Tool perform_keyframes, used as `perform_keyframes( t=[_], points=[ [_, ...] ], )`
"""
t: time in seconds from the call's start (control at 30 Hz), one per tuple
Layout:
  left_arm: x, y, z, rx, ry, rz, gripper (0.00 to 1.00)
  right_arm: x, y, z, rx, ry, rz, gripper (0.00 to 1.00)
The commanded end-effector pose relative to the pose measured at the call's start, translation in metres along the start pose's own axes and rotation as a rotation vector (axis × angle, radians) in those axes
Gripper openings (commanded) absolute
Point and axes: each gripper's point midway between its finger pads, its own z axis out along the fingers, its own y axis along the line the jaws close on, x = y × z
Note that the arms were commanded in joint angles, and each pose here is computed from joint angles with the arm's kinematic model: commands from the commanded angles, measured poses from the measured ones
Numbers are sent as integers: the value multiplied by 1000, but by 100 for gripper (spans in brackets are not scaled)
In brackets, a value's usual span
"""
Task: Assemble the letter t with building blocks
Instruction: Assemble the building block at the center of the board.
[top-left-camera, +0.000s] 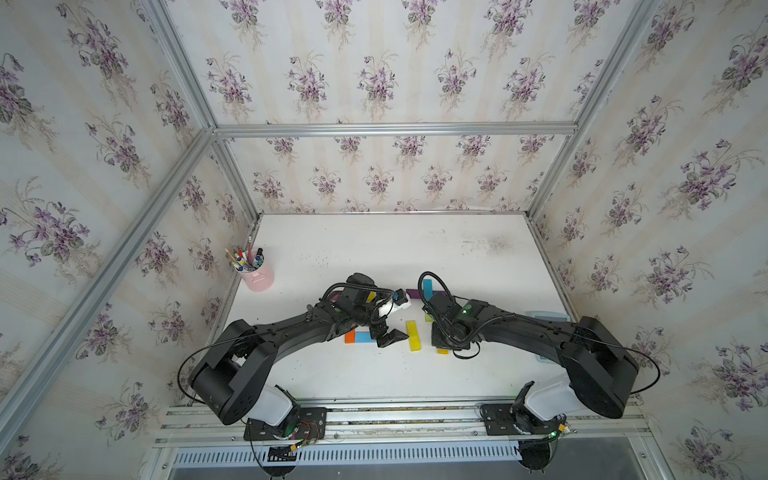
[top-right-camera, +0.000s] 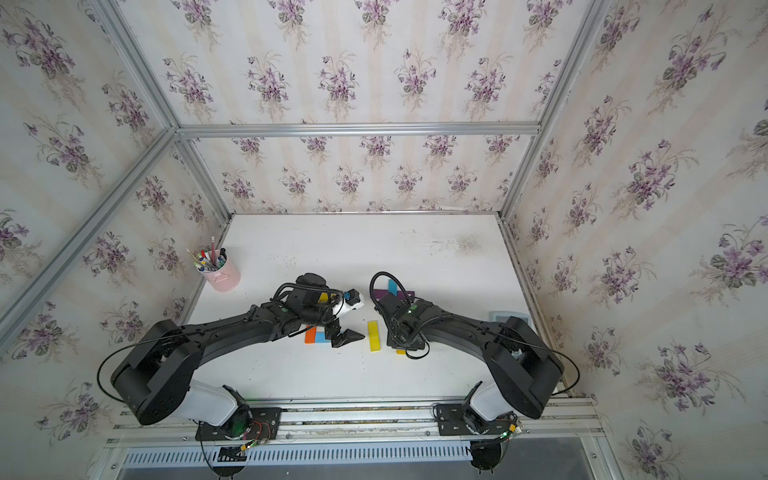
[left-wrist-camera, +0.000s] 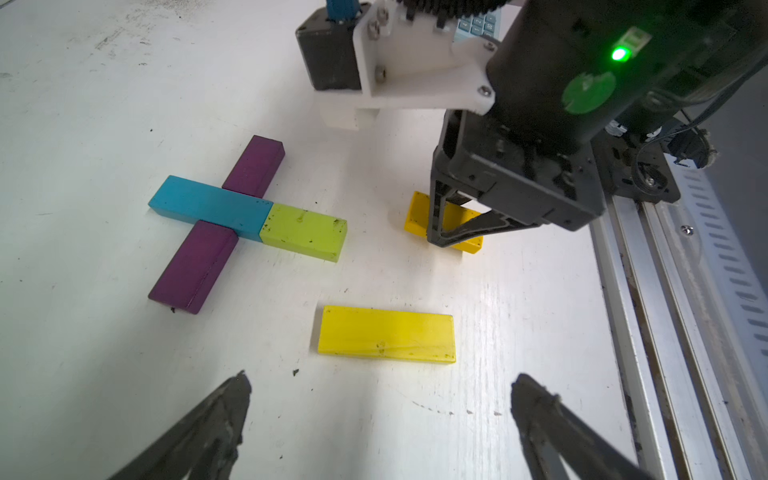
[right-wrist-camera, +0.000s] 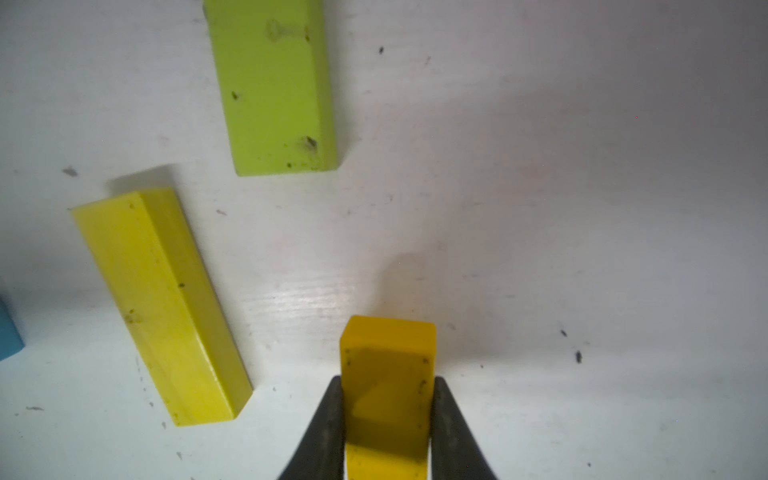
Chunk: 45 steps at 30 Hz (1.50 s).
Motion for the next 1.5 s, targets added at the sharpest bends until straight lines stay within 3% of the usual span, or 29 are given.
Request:
perform_keyframes(
  t=[0.0, 0.3, 0.57, 1.47],
  points=[
    [5, 6, 1, -17, 31, -25, 100, -9, 4, 2, -12, -8, -57, 12],
    [15, 26, -2, -69, 48, -97, 100, -22, 13, 10, -61, -4, -77, 12],
    [19, 21, -3, -8, 63, -112, 100, -24, 21, 15, -92, 0, -74, 12],
    [15, 19, -6, 8, 41, -109, 100, -35, 25, 30, -71, 10, -64, 13]
  ],
)
